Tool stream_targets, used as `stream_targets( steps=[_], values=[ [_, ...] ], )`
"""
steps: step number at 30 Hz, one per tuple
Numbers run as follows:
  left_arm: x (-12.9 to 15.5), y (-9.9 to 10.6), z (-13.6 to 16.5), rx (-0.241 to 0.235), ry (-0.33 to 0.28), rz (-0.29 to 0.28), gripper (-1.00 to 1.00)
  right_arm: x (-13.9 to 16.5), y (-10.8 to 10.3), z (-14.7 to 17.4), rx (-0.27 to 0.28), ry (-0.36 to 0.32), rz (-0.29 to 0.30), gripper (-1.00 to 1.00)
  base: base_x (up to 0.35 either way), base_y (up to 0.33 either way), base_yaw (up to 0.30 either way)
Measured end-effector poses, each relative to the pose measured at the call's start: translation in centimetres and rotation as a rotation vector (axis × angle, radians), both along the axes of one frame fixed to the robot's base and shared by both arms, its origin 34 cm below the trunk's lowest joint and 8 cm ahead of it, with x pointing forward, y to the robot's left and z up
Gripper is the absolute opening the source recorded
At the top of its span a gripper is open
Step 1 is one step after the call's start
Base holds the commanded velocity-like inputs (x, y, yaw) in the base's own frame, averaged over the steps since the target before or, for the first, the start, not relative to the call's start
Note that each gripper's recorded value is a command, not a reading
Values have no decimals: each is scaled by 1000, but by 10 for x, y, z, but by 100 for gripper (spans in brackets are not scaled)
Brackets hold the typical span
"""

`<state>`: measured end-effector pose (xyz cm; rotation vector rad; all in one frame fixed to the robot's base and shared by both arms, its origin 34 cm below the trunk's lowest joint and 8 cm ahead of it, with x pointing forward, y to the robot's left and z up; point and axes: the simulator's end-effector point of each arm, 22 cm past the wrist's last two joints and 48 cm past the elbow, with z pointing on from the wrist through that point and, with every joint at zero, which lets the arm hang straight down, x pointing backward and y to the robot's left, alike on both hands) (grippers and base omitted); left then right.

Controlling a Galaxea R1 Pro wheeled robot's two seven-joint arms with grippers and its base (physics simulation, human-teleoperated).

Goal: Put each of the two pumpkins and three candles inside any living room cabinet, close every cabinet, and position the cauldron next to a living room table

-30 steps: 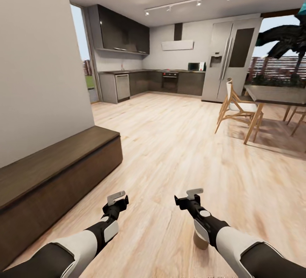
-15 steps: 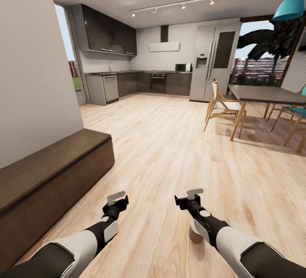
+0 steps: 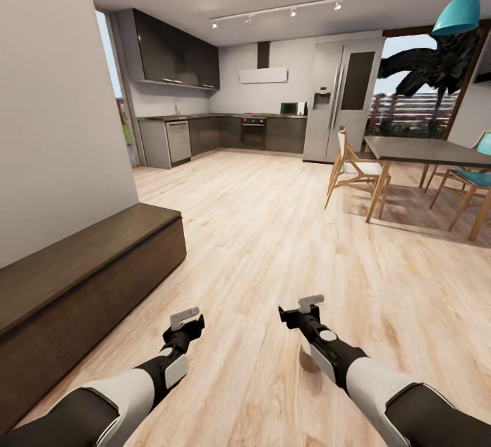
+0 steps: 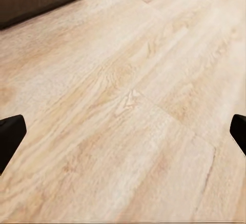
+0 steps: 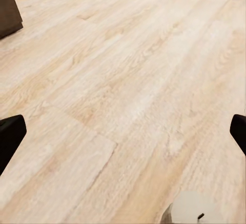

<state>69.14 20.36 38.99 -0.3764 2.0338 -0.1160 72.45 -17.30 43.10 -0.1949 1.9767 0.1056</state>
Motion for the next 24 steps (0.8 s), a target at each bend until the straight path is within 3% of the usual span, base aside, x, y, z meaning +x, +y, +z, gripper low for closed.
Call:
stream_targets(
  steps=[3, 17, 24],
  values=[
    [1, 1, 1, 0, -2, 0, 100, 5, -2, 6, -3, -10, -3, 100, 0, 0, 0],
    [-7, 3, -13, 4, 72, -14, 100, -30, -8, -37, -4, 67, -17, 100, 98, 0, -4],
    [-3, -6, -12, 16, 84, -51, 100, -33, -11, -45, -5, 106, -25, 100, 1, 0, -228]
  ],
)
